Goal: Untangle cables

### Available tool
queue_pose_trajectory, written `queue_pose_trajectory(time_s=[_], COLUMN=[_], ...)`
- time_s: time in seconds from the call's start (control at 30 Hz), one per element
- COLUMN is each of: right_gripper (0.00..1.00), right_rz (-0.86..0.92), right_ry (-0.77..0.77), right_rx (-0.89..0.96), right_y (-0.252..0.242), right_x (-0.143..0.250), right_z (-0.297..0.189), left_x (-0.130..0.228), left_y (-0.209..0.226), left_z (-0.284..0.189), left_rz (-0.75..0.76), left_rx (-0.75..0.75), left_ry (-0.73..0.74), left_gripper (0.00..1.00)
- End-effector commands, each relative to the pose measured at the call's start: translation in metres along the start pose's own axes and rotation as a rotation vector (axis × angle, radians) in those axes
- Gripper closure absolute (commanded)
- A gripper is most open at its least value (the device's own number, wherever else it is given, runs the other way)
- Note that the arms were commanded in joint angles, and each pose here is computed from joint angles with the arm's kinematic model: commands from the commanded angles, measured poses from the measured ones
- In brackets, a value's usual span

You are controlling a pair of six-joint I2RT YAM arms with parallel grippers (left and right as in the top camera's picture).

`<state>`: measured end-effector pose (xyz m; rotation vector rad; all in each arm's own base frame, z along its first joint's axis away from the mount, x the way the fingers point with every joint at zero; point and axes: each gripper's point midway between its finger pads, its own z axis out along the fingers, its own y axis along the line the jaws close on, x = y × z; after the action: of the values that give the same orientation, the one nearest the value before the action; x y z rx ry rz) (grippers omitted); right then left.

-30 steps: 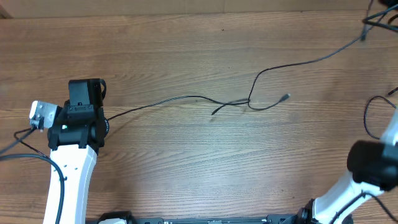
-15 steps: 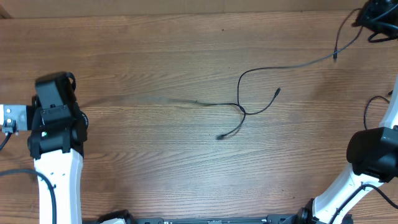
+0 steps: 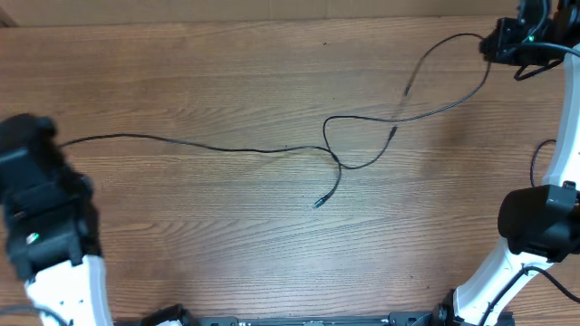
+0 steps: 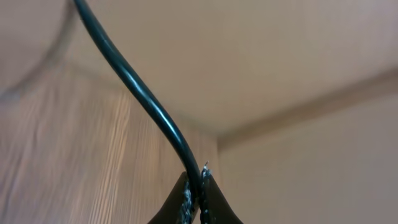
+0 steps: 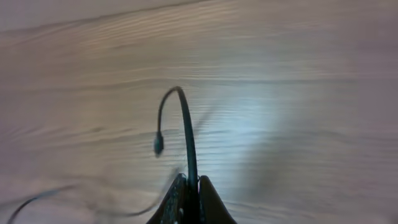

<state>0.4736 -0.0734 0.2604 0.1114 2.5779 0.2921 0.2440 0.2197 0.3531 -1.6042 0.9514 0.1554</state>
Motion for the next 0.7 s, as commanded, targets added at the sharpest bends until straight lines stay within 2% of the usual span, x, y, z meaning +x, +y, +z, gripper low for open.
queue_pose_trajectory(time_s=[0.0, 0.07, 0.13, 0.27, 0.33, 0.5, 0.67], right_gripper=[0.96, 0.96, 0.96, 0.96, 0.96, 0.96, 0.96], right_rz=[0.220, 0.243, 0.229, 0.057, -0.035, -0.146, -0.217], right_ry=[0.018, 0.043, 0.074, 0.162, 0.204, 0.305, 0.342], right_rx=[0.189, 0.121, 0.013, -0.304, -0.397, -0.440, -0.451], right_y=[-0.040, -0.030, -0.008, 0.063, 0.090, 0.129, 0.159], right_x=[0.004, 0.008, 0.012, 0.032, 0.045, 0.072, 0.084], right_z=[0.009, 0.017, 0.023, 0.022, 0.020, 0.021, 0.025], left_x=[-0.042, -0.025, 0.010, 0.087, 0.123, 0.202, 0.254], left_y=[-0.018, -0.026, -0.036, -0.049, -0.048, -0.036, -0.015], left_z=[-0.009, -0.006, -0.004, -0.005, -0.004, -0.003, -0.004], left_rz=[0.107, 0.169, 0.220, 0.271, 0.294, 0.354, 0.416], left_rx=[0.049, 0.108, 0.184, 0.297, 0.307, 0.286, 0.225], left_ry=[-0.053, 0.057, 0.223, 0.552, 0.677, 0.905, 1.021], left_gripper=[0.96, 0.96, 0.96, 0.96, 0.96, 0.96, 0.96])
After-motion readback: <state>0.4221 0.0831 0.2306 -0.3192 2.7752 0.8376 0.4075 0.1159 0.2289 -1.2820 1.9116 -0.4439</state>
